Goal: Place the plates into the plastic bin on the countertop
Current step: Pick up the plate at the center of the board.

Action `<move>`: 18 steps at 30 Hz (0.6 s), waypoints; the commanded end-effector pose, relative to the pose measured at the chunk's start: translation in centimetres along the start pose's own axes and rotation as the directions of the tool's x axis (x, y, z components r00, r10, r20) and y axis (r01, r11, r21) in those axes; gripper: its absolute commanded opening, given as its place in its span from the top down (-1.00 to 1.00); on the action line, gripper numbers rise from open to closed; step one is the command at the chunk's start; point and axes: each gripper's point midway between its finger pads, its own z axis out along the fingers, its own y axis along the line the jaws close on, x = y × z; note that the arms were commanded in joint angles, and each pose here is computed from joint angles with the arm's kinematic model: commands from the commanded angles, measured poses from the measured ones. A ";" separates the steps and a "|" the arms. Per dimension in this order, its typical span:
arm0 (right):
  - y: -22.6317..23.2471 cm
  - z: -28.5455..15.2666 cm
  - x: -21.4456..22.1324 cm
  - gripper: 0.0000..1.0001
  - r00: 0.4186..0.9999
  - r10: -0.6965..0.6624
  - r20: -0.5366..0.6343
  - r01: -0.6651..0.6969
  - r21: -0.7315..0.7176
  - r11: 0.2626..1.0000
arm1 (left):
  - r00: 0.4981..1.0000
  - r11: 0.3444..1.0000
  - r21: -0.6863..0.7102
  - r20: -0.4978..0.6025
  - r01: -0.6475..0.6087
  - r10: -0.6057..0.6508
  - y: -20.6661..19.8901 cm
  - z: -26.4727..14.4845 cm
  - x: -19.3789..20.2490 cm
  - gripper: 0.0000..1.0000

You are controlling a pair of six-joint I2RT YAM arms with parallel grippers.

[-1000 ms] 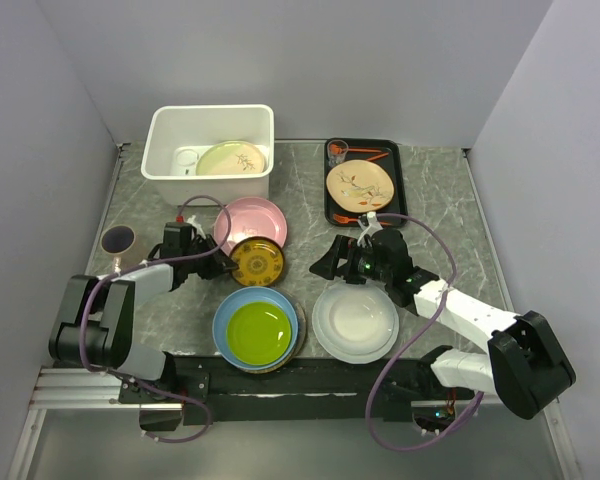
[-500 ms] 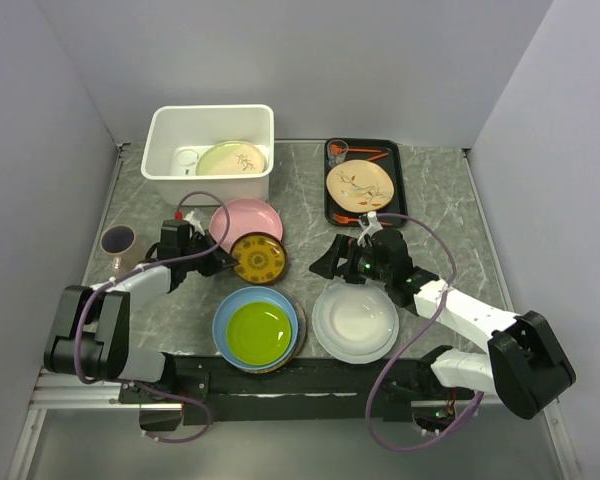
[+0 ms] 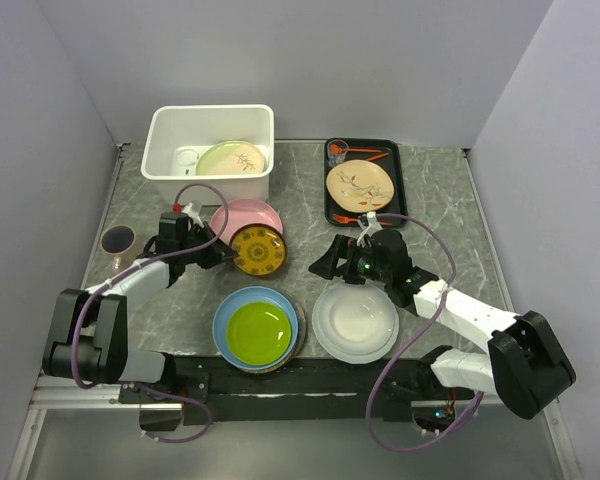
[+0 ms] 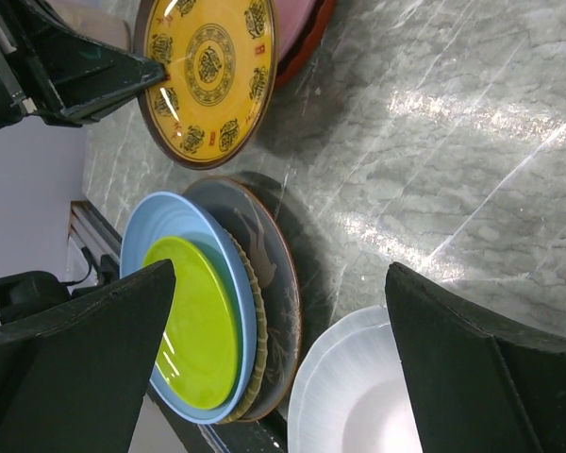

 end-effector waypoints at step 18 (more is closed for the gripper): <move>1.3 -0.3 -1.1 -1.00 0.999 -0.026 0.048 0.027 -0.032 0.999 | 0.989 0.987 0.126 0.122 -0.100 0.085 -7.4 -3.0 -5.7 0.99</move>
